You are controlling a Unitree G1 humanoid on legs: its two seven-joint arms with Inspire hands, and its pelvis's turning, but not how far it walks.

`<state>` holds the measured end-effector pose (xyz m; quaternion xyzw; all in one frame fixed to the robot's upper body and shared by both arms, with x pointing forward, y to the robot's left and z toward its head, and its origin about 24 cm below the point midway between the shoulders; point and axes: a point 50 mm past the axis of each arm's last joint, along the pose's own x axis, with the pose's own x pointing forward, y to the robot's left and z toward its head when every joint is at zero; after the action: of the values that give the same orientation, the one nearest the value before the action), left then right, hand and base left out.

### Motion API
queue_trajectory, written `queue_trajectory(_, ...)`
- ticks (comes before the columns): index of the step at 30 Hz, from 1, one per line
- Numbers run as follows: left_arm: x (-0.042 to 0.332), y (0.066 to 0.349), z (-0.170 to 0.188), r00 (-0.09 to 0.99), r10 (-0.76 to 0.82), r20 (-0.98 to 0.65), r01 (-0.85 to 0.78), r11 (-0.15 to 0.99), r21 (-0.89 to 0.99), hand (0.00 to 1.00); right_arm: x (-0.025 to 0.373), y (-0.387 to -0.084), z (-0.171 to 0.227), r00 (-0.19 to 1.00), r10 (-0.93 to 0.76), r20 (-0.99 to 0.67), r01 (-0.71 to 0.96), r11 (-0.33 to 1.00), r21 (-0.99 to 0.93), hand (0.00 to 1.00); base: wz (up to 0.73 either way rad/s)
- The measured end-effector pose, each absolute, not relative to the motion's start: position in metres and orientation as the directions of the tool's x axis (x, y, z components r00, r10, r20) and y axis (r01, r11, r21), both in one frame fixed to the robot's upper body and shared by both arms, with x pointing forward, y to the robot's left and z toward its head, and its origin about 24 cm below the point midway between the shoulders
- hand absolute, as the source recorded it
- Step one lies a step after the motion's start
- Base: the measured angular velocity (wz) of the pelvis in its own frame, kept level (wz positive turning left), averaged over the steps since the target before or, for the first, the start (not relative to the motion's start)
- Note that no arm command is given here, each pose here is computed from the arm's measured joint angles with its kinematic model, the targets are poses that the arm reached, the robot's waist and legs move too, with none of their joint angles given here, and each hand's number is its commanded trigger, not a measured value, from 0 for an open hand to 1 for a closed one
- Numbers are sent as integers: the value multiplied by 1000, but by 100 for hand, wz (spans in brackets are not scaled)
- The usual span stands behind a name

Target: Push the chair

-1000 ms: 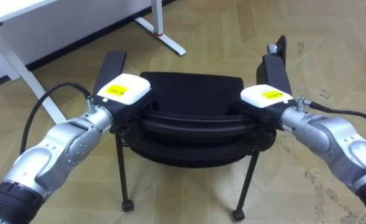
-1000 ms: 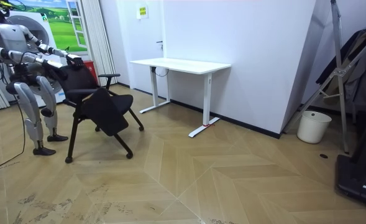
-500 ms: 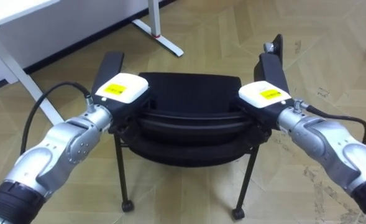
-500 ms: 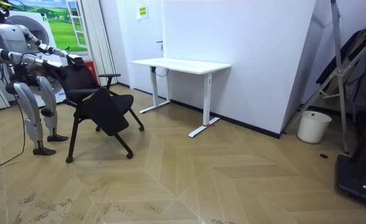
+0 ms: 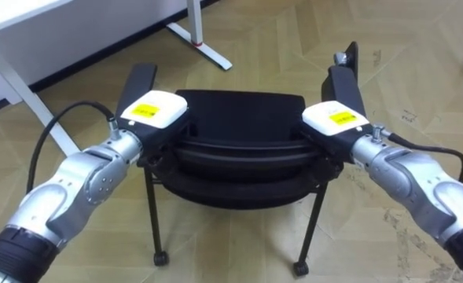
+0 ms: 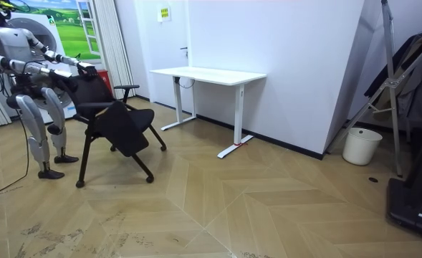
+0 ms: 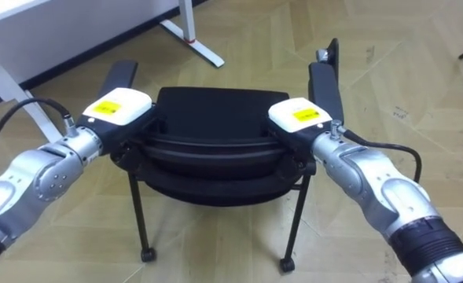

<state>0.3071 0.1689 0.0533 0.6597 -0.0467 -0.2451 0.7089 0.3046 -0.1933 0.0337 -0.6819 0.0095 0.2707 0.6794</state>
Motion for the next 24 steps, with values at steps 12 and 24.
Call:
queue_trajectory(12, 341, 165, 64, 913, -380, -150, 189, 67, 980, 100, 330, -196, 39, 907, 308, -289, -304, 2, -953, 100, 16)
queue_trajectory(24, 349, 162, 60, 939, -340, -44, 95, 135, 986, 100, 334, -198, 45, 943, 303, -138, -146, 5, -989, 100, 12)
